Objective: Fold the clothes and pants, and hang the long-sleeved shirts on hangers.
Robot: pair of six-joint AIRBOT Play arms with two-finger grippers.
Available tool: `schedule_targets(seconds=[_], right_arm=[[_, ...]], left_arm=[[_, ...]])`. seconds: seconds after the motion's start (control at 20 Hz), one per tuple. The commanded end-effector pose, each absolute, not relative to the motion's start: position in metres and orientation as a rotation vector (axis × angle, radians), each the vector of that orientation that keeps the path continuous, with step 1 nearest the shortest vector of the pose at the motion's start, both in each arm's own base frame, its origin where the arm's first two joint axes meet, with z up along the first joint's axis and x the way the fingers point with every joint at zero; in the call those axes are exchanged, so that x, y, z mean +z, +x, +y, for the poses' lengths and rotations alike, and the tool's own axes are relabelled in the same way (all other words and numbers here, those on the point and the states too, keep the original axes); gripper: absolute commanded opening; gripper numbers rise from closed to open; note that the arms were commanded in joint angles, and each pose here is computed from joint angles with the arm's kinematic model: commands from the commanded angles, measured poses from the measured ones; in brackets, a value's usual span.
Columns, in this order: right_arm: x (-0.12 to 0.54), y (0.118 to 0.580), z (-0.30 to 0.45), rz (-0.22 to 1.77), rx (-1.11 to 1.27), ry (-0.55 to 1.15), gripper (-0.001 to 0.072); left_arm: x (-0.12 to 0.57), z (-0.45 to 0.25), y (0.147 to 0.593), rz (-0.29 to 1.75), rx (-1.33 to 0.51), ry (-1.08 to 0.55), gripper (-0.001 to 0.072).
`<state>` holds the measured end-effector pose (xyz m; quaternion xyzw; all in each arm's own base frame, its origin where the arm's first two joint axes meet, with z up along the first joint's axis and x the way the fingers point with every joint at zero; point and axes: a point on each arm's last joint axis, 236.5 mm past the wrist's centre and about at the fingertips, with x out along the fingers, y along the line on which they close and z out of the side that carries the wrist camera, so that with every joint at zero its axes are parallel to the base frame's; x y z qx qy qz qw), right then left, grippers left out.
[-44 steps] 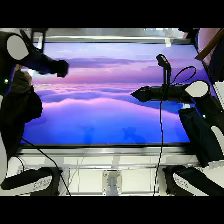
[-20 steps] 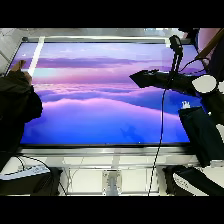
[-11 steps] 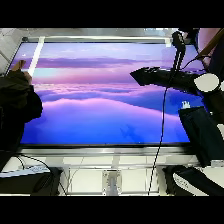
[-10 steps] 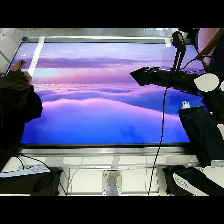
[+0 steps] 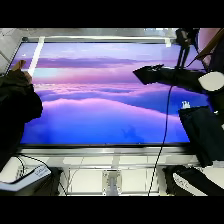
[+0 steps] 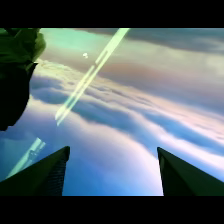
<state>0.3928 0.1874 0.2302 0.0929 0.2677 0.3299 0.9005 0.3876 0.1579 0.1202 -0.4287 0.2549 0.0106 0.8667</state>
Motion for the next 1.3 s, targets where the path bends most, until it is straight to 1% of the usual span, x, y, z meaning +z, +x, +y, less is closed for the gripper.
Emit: schedule_targets(seconds=[0.0, 0.15, 0.3, 0.4, 0.5, 0.55, 0.6, 0.65, 0.7, 0.8, 0.85, 0.9, 0.95, 1.0, 1.1, 1.15, 1.2, 1.25], right_arm=[[0.252, 0.377, 0.153, 0.588, 0.655, 0.063, 0.0618], [0.278, 0.361, 0.105, 0.608, 0.552, -0.068, 0.0617], [0.3, 0.36, 0.051, 0.579, 0.378, -0.149, 0.0617], [0.303, 0.361, 0.03, 0.578, 0.318, -0.146, 0.0617], [0.298, 0.364, 0.019, 0.596, 0.292, -0.134, 0.0617], [0.292, 0.364, 0.018, 0.617, 0.294, -0.133, 0.0617], [0.286, 0.364, 0.017, 0.645, 0.296, -0.134, 0.0617], [0.277, 0.362, 0.017, 0.679, 0.306, -0.132, 0.0618], [0.269, 0.36, 0.016, 0.716, 0.312, -0.133, 0.0617], [0.249, 0.353, 0.019, 0.805, 0.341, -0.123, 0.0617], [0.235, 0.348, 0.02, 0.856, 0.359, -0.111, 0.0617], [0.216, 0.343, 0.023, 0.913, 0.377, -0.086, 0.0602], [0.194, 0.336, 0.027, 0.977, 0.395, -0.048, 0.0552], [0.167, 0.325, 0.035, 1.059, 0.432, -0.003, 0.0548], [0.114, 0.308, 0.056, 1.178, 0.512, 0.124, 0.0552], [0.092, 0.304, 0.07, 1.198, 0.547, 0.207, 0.0555], [0.071, 0.303, 0.087, 1.196, 0.58, 0.294, 0.0582], [0.051, 0.302, 0.096, 1.185, 0.601, 0.321, 0.0598]], left_arm=[[0.201, 0.013, 0.408, 0.459, -0.325, -0.793, 0.0007], [0.216, -0.138, 0.405, 0.497, -0.594, -0.699, 0.0007], [0.199, -0.284, 0.371, 0.562, -0.79, -0.644, 0.0007], [0.16, -0.36, 0.337, 0.658, -0.868, -0.599, 0.0007], [0.108, -0.405, 0.316, 0.747, -0.874, -0.549, 0.0009], [0.084, -0.417, 0.313, 0.784, -0.852, -0.538, 0.0059], [0.067, -0.421, 0.316, 0.813, -0.826, -0.547, 0.0332], [0.06, -0.417, 0.324, 0.827, -0.8, -0.565, 0.0658], [0.062, -0.406, 0.337, 0.813, -0.773, -0.581, 0.0697], [0.089, -0.361, 0.379, 0.724, -0.691, -0.632, 0.0696], [0.11, -0.328, 0.402, 0.658, -0.642, -0.652, 0.0696], [0.129, -0.293, 0.42, 0.601, -0.602, -0.656, 0.0696], [0.146, -0.255, 0.433, 0.555, -0.564, -0.654, 0.0695], [0.156, -0.223, 0.44, 0.538, -0.537, -0.657, 0.0695], [0.147, -0.172, 0.437, 0.621, -0.493, -0.689, 0.0694], [0.126, -0.153, 0.428, 0.718, -0.466, -0.683, 0.0692], [0.101, -0.136, 0.419, 0.809, -0.415, -0.681, 0.0692], [0.073, -0.121, 0.41, 0.888, -0.352, -0.681, 0.0692]])
